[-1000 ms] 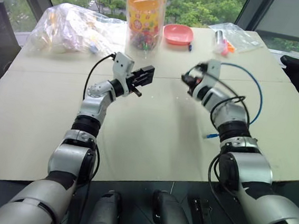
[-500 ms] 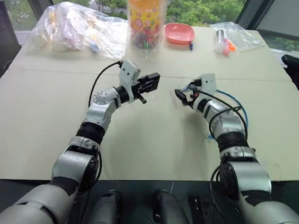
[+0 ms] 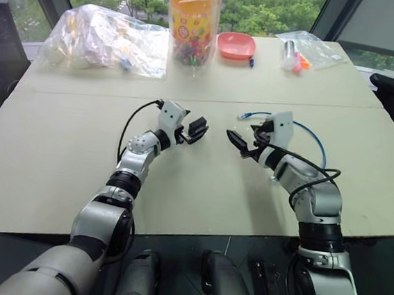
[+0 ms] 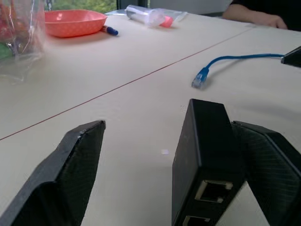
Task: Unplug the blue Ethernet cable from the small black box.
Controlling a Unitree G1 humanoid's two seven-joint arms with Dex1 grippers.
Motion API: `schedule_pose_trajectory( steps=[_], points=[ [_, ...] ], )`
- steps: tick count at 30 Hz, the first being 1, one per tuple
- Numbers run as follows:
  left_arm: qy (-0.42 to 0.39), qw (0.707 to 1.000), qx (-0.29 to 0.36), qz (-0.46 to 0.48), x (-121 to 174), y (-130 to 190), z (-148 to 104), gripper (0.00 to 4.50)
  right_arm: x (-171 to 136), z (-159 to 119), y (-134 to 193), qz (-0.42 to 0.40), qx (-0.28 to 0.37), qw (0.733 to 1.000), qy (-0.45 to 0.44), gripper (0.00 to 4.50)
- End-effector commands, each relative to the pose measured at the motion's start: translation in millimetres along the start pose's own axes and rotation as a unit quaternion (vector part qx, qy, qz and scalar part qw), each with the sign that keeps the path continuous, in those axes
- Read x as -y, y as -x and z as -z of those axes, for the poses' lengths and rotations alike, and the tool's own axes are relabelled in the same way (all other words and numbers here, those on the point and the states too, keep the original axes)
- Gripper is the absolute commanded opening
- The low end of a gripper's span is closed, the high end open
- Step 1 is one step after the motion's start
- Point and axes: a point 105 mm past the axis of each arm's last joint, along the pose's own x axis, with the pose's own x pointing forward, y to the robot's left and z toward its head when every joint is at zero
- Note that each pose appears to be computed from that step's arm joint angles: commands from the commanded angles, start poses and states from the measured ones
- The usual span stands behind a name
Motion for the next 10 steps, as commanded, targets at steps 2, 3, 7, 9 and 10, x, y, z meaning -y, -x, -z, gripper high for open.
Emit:
schedule_pose_trajectory(
  steps=[2,3,7,9,10],
  points=[
    [0.012,0.999,0.028,0.015,-6,43,-48,4.44,-2,-20,27,-0.02,0.045,0.999,0.005,4.5],
    [0.021,0.999,0.016,0.032,1,60,-53,4.44,-3,-18,36,-0.029,0.047,0.998,0.002,4.5],
    [0.018,0.998,-0.042,0.032,13,100,-55,4.44,-4,-8,57,-0.039,0.038,0.999,0.003,4.5],
    [0.042,0.997,-0.07,-0.004,4,112,-51,4.44,-2,-4,63,-0.036,0.034,0.999,0.003,4.5],
    [0.052,0.995,-0.08,-0.011,3,118,-49,4.44,-2,-2,65,-0.036,0.034,0.999,0.002,4.5]
  ],
)
